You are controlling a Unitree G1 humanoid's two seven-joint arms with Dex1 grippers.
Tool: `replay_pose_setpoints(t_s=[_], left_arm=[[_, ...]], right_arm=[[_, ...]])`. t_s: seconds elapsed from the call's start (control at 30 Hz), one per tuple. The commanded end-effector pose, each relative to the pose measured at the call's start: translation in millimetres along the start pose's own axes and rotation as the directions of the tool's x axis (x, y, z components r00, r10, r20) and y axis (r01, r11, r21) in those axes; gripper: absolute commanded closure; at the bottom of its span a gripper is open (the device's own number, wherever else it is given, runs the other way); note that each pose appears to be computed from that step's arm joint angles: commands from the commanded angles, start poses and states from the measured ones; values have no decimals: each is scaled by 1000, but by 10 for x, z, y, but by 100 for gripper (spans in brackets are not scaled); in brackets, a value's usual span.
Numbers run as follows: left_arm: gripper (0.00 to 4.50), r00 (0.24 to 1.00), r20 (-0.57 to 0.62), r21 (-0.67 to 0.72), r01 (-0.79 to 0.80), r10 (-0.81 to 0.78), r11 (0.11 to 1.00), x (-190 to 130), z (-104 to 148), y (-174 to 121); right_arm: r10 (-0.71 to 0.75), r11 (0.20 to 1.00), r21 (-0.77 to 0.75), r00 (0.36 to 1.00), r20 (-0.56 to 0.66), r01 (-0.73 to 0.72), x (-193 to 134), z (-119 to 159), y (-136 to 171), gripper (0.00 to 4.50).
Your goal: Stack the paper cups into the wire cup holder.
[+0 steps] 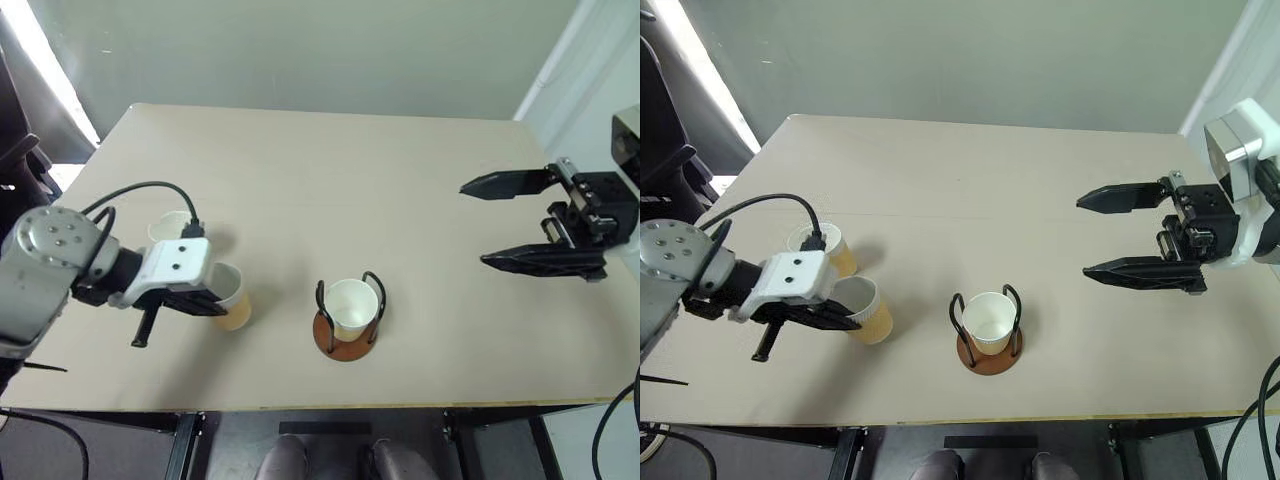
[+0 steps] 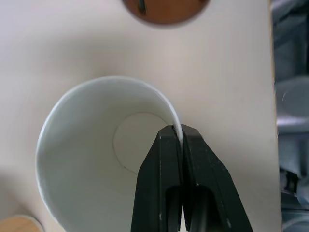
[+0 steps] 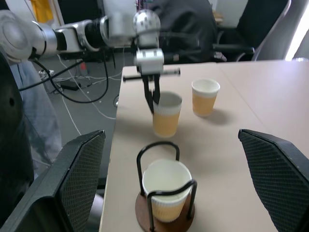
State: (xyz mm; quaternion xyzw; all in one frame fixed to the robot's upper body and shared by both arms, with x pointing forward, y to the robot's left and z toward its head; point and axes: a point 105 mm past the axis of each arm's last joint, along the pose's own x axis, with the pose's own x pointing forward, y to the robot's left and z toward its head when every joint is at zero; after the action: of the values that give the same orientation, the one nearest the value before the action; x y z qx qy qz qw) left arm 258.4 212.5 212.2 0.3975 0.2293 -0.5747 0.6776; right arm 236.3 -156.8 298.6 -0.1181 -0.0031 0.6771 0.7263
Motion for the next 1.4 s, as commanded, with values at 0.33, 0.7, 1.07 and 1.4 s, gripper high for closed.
replay_pose_setpoints(t_s=[0.33, 0.7, 1.07, 1.4], left_arm=[[447, 863, 501, 295, -106, -60, 950, -545, 1359, 446], [447, 832, 433, 478, 113, -345, 871, -81, 1630, 346], [447, 827, 285, 557, 269, -485, 785, 263, 1552, 140], [447, 857, 148, 632, 302, -494, 714, 481, 1487, 110]], right_arm=[[-62, 992, -120, 968, -244, 33, -143, -174, 120, 0], [-122, 985, -158, 941, -317, 74, -247, -157, 235, 0], [-160, 981, -154, 935, -317, 116, -246, -160, 286, 0], [-173, 979, -161, 933, -317, 127, -269, -156, 275, 0]])
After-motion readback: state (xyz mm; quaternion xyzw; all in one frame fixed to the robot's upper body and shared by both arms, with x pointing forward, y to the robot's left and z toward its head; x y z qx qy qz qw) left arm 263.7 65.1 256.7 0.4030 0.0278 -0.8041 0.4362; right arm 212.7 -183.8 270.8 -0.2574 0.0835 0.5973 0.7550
